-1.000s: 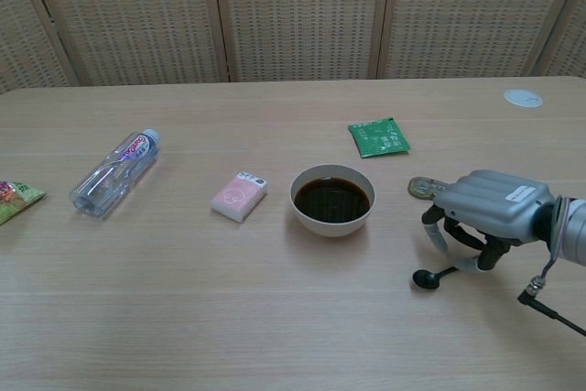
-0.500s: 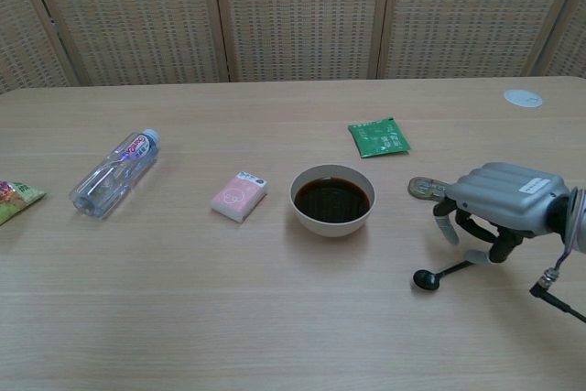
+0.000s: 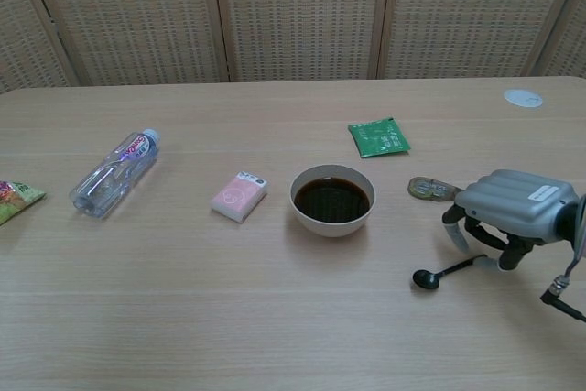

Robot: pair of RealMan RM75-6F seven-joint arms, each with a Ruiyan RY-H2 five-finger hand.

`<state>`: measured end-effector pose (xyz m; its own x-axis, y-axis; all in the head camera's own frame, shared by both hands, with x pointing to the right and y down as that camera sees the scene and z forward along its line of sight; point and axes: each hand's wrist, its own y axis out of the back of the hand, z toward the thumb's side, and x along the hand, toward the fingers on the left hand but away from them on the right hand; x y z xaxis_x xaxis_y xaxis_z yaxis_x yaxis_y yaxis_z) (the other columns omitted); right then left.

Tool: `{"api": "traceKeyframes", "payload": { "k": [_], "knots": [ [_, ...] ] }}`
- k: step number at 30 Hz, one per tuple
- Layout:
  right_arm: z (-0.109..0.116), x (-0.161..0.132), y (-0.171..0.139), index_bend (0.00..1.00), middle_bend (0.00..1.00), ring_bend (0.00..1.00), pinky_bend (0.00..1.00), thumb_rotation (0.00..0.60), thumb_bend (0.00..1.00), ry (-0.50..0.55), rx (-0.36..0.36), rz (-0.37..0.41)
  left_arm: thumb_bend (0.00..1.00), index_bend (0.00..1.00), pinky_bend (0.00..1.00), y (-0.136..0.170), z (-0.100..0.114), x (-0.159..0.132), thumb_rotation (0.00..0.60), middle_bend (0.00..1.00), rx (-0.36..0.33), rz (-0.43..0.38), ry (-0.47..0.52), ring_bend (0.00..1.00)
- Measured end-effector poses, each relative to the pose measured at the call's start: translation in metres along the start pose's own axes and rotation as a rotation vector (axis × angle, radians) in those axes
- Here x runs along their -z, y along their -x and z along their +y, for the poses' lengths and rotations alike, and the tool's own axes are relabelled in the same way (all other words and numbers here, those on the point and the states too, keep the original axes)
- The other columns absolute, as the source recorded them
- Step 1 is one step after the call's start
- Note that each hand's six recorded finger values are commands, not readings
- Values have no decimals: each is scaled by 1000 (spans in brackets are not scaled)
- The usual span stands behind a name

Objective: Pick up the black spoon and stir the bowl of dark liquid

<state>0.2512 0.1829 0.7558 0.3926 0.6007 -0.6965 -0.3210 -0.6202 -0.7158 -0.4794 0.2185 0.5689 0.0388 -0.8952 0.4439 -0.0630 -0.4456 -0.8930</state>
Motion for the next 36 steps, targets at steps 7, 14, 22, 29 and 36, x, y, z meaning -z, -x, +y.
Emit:
{"api": "traceKeyframes", "payload": {
  "k": [7, 14, 22, 29, 36],
  "knots": [
    [-4, 2, 0, 573, 857, 918, 998, 600, 489, -6, -9, -5, 407, 52, 0, 2, 0, 1, 600, 0, 0, 4, 3, 0],
    [-8, 2, 0, 577, 857, 918, 998, 600, 490, -11, -23, -6, 406, 52, 0, 2, -1, 2, 600, 0, -1, 4, 2, 0],
    [-11, 0, 1, 588, 857, 918, 997, 600, 498, -21, -34, -3, 406, 52, 0, 2, -1, 3, 600, 0, 1, 7, 3, 0],
    [-13, -1, 2, 637, 858, 922, 1000, 600, 526, -19, -39, -1, 406, 52, 0, 3, -2, 4, 600, 0, 2, 8, 3, 0],
    [-10, 0, 1, 671, 859, 925, 1000, 600, 560, -9, -29, -5, 406, 52, 0, 2, -2, 4, 600, 0, 2, 8, 4, 0]
  ]
}}
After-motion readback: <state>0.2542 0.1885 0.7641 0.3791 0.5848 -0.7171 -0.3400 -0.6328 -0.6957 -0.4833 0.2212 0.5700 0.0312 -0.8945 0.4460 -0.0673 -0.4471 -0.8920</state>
